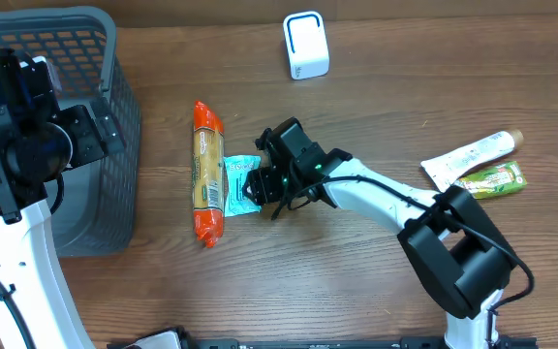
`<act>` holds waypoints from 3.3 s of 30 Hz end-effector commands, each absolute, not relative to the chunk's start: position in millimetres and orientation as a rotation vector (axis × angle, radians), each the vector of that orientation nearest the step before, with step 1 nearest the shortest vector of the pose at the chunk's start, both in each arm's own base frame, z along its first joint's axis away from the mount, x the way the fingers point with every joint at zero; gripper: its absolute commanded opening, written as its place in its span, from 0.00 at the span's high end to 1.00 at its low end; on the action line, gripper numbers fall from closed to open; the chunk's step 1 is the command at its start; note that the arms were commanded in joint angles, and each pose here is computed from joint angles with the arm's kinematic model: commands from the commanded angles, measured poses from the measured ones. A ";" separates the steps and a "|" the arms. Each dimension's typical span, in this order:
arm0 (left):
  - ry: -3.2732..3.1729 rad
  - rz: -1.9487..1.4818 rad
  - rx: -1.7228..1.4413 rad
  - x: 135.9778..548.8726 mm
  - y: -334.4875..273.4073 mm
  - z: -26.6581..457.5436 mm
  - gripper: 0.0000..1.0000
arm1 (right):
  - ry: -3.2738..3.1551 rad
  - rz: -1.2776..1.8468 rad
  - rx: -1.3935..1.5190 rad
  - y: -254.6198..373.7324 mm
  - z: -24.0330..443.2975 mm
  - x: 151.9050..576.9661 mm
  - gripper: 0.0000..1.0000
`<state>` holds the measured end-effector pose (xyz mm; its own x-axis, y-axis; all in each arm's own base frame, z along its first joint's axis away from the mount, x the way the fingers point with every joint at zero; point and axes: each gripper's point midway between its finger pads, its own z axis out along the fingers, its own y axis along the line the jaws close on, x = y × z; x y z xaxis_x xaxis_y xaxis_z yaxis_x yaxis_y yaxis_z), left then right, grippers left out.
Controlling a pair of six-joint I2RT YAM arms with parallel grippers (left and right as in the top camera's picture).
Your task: Scan the item barcode
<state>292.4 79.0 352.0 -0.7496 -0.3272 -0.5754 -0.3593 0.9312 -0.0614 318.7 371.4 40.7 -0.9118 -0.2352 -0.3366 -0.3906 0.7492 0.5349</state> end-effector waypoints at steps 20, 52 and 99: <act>2.483 0.058 -0.494 295.4 78.6 349.6 0.00 | 2.884 0.971 -0.215 377.8 8.7 303.4 0.96; 2.483 0.058 -0.494 295.3 78.6 349.5 0.00 | 2.793 -0.510 -0.573 225.1 33.9 260.0 0.96; 2.485 0.057 -0.495 295.8 78.7 348.9 0.00 | 3.112 0.430 -0.413 251.9 50.6 230.0 0.47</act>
